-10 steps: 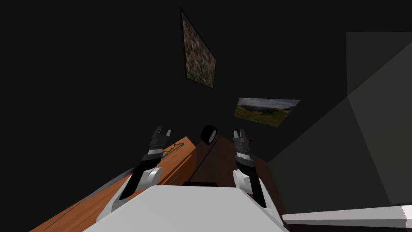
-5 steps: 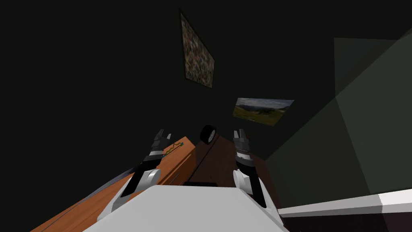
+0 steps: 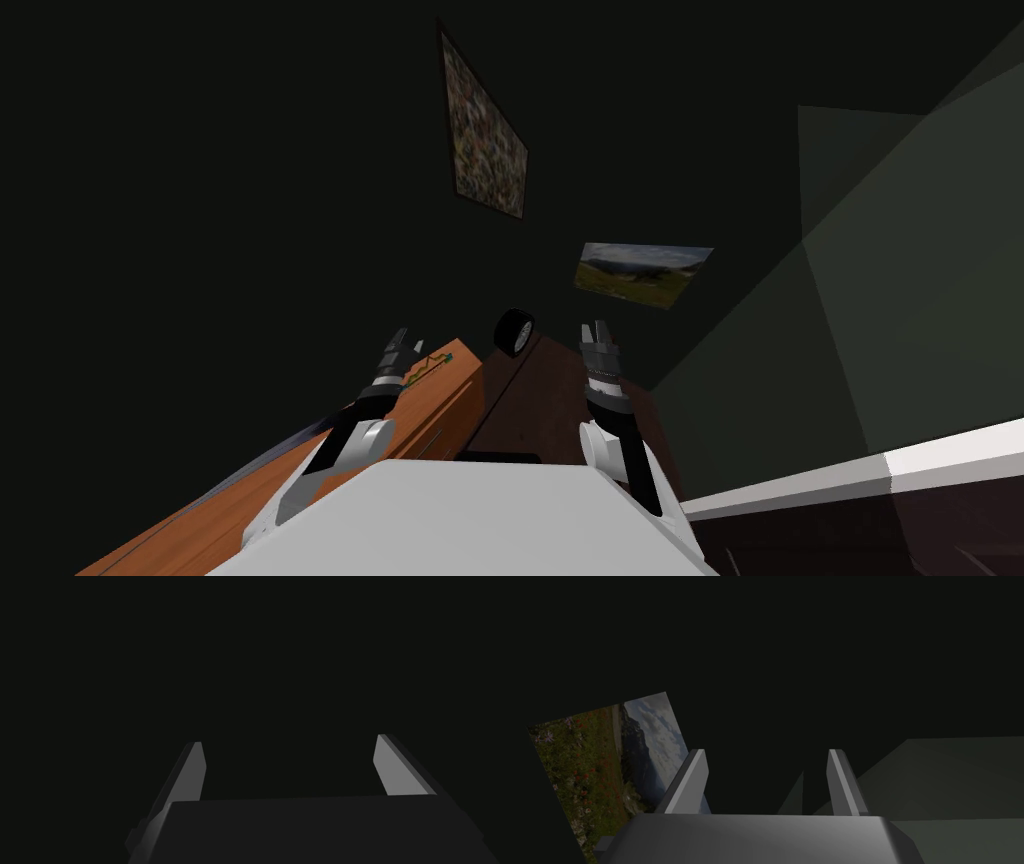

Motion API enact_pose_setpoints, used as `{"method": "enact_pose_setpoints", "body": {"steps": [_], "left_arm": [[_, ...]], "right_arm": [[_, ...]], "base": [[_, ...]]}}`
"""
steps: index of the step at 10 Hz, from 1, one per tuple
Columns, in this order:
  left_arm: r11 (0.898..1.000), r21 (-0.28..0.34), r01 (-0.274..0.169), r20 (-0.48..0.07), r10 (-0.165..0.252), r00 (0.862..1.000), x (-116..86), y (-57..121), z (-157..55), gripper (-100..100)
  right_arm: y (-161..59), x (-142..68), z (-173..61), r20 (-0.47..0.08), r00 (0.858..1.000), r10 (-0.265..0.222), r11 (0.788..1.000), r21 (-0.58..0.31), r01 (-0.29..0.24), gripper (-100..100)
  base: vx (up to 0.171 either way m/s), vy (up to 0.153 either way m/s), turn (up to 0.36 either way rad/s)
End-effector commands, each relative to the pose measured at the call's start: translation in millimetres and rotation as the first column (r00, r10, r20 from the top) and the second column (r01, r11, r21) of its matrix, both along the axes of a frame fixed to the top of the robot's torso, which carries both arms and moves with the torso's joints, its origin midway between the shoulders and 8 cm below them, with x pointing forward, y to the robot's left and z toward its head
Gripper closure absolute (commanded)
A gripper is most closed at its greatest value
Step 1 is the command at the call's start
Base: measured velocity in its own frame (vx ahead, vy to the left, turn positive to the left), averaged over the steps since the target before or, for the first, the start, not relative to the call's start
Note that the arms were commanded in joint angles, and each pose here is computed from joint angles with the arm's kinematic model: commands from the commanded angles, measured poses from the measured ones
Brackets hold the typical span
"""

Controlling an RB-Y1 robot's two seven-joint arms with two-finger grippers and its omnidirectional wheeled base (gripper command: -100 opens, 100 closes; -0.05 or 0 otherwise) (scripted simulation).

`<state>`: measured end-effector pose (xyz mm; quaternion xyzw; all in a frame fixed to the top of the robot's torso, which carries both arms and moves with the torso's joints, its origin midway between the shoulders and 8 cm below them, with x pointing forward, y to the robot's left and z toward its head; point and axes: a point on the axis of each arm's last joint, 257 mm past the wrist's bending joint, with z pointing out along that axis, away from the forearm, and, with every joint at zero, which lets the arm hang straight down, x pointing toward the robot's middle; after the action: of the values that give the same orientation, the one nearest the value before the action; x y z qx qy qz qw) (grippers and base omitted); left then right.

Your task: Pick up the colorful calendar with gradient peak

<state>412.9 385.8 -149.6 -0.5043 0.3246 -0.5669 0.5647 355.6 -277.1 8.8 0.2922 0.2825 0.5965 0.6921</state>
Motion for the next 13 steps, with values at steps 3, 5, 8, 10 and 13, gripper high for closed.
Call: {"method": "enact_pose_setpoints", "body": {"steps": [3, 5, 8, 10, 13], "left_arm": [[0.999, -0.048, -0.024, -0.11, 0.019, 0.994, 4, 24.3, -47, -100], [0.996, -0.08, -0.044, -0.175, 0.029, 0.984, 5, 40.1, -73, -100], [0.991, -0.111, -0.068, -0.242, 0.04, 0.969, 5, 56.7, -100, -100], [0.986, -0.141, -0.092, -0.299, 0.046, 0.953, 4, 72.2, -121, -100], [0.976, -0.173, -0.134, -0.378, 0.06, 0.924, -2, 92.2, -154, -100]], "right_arm": [[0, 0, 0, 0.0, 1.0, 0.0, 1.0, 0.0, 0.0, 0], [0, 0, 0, 0.0, 1.0, 0.0, 1.0, 0.0, 0.0, 0], [0, 0, 0, 0.0, 1.0, 0.0, 1.0, 0.0, 0.0, 0], [0, 0, 0, 0.0, 1.0, 0.0, 1.0, 0.0, 0.0, 0], [0, 0, 0, 0.0, 1.0, 0.0, 1.0, 0.0, 0.0, 0]], "base": [[-0.014, -0.01, -0.047], [-0.014, -0.009, -0.056], [-0.012, 0.0, -0.042], [-0.012, 0.005, -0.068], [-0.011, 0.009, -0.048]]}}
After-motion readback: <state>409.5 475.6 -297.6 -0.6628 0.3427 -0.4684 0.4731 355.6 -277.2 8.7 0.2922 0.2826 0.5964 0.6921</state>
